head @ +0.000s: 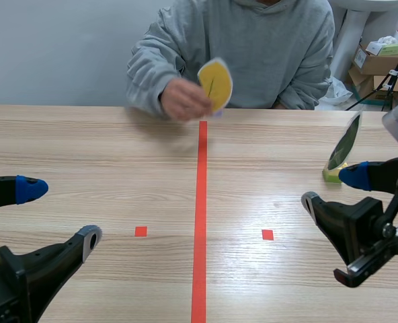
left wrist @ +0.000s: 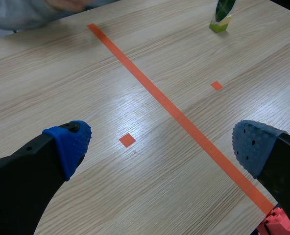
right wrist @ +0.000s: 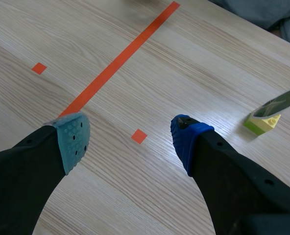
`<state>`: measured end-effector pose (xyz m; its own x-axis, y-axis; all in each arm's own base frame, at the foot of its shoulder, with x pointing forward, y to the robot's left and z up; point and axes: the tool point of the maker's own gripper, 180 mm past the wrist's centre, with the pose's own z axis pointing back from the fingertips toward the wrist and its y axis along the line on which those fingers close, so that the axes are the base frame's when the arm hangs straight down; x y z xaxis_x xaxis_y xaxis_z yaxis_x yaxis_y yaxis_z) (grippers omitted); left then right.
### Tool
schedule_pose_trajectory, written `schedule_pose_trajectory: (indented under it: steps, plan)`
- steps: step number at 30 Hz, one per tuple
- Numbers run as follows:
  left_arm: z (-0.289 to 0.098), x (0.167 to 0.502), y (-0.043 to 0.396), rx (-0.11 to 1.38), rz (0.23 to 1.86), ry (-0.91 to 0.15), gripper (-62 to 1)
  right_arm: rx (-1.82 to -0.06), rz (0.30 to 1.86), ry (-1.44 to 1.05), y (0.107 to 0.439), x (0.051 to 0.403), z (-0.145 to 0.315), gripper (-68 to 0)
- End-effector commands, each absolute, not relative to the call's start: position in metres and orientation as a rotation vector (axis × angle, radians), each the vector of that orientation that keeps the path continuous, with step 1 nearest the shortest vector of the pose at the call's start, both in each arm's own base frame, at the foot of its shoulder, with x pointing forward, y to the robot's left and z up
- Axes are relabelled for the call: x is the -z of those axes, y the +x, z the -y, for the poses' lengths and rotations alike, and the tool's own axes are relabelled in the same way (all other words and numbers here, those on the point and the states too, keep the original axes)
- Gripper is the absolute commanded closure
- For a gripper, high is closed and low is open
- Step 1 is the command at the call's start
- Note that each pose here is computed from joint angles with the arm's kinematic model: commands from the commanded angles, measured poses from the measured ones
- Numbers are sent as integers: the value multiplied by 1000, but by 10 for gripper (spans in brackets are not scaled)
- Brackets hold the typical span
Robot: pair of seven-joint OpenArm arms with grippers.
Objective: Do the leaf sorting experiment
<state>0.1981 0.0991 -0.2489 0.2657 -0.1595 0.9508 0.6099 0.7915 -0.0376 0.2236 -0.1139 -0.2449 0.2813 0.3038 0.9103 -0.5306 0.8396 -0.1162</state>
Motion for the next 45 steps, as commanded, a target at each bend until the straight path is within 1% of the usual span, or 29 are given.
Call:
schedule_pose_trajectory:
  steps: [1,45]
  plan:
    - [-96,239,200,538,1232,-455,-617,-556,1177,229,226,241,114,-351]
    - [-96,239,200,538,1231,-455,-617,-563,1115,204,223,252,118,-351]
